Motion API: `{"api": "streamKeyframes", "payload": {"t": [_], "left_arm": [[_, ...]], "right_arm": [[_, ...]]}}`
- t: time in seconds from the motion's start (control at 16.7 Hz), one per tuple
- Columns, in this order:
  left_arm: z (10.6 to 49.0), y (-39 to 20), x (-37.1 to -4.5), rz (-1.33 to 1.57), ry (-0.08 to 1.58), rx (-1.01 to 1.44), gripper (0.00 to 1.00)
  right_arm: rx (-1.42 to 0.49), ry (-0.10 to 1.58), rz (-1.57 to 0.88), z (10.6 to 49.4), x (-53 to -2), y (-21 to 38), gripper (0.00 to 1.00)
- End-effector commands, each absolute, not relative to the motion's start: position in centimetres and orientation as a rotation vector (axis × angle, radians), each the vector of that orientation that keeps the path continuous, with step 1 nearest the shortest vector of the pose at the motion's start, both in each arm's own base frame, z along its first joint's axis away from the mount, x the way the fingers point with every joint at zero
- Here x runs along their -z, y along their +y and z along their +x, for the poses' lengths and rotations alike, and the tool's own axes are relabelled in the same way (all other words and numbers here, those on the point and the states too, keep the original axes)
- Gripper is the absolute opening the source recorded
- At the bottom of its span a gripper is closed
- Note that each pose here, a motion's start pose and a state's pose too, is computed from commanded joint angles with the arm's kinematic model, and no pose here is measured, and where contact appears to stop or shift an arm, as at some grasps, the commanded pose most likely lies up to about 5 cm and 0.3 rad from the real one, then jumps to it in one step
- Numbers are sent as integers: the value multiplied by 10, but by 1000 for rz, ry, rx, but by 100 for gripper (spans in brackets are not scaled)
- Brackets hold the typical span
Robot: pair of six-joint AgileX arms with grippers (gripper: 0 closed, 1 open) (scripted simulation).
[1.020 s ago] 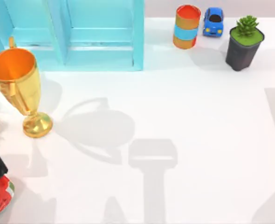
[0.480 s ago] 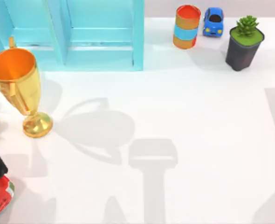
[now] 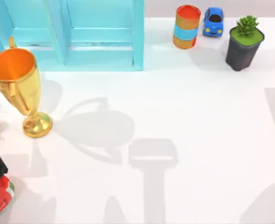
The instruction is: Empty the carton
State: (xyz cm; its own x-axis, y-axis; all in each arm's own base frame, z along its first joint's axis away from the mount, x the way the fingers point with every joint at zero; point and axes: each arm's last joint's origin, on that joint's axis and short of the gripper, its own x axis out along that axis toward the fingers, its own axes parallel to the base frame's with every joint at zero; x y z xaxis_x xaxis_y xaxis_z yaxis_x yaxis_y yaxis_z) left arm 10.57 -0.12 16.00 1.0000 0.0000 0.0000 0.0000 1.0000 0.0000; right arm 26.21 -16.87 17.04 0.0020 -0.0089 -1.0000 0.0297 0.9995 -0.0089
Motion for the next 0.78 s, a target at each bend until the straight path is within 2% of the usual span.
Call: {"api": "streamKeyframes", "payload": {"t": [0.48,0.78], "left_arm": [[106,-1,-160,0,0,0,100],[106,-1,-160,0,0,0,100]], "right_arm": [[28,1574,19,258,-265,-165,0],[29,1571,18,257,-271,-164,0]]}}
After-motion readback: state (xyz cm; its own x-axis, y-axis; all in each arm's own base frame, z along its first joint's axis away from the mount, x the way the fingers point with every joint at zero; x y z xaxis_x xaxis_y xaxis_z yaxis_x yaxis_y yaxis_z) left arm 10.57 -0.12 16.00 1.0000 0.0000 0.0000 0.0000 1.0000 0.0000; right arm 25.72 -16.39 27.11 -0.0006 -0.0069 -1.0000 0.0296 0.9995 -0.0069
